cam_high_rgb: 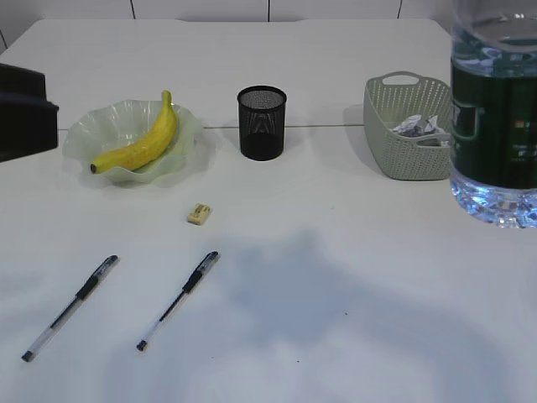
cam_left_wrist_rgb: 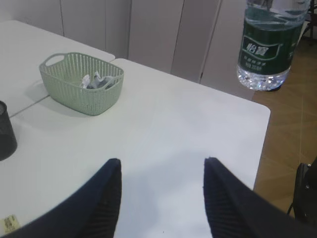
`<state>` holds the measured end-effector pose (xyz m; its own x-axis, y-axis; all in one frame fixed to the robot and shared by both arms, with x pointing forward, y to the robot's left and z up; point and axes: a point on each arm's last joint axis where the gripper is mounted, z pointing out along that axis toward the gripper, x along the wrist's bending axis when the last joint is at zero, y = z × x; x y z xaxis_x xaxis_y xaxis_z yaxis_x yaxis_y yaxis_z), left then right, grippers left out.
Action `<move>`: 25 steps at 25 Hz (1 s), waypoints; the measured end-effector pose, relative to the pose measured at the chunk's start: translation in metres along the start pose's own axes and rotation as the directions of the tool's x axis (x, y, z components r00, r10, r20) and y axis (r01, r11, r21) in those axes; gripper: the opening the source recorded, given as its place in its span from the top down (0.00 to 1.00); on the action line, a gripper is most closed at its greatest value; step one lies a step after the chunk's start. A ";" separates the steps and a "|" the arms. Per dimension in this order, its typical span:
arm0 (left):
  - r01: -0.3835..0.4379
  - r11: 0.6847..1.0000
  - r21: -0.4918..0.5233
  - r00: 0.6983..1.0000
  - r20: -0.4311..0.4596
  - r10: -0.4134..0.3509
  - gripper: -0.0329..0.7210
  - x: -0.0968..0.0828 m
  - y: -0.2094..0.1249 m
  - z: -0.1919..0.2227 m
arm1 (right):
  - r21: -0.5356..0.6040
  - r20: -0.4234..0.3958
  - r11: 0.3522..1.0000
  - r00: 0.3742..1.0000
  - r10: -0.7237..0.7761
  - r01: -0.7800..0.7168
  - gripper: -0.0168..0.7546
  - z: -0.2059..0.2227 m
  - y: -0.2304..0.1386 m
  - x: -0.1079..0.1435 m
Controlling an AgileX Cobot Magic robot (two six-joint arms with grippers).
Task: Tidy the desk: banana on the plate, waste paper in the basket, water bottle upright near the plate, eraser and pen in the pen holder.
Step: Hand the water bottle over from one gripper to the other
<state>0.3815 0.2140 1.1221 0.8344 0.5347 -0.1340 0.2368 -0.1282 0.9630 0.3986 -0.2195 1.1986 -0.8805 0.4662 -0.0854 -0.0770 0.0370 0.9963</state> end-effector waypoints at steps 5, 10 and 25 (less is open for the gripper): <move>-0.027 0.998 -0.049 0.998 0.050 0.030 0.40 -0.005 0.004 0.000 | -0.022 -0.021 1.000 1.000 0.001 -0.002 0.65 0.000 0.002 0.002; -0.012 0.995 -0.104 0.991 0.128 0.026 0.24 -0.012 0.009 -0.001 | -0.069 -0.045 0.998 0.999 0.007 -0.011 0.65 0.000 0.006 0.004; 0.011 0.982 -0.186 0.968 0.248 0.037 0.21 -0.023 0.017 -0.004 | -0.160 -0.102 0.986 0.994 0.037 -0.053 0.65 -0.002 0.015 0.009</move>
<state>0.3639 0.2030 1.1423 0.9398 0.3057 -0.1525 0.1488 0.0354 0.9882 0.3889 -0.2166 1.2128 -0.9259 0.3746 -0.0486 -0.1040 -0.1293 0.9861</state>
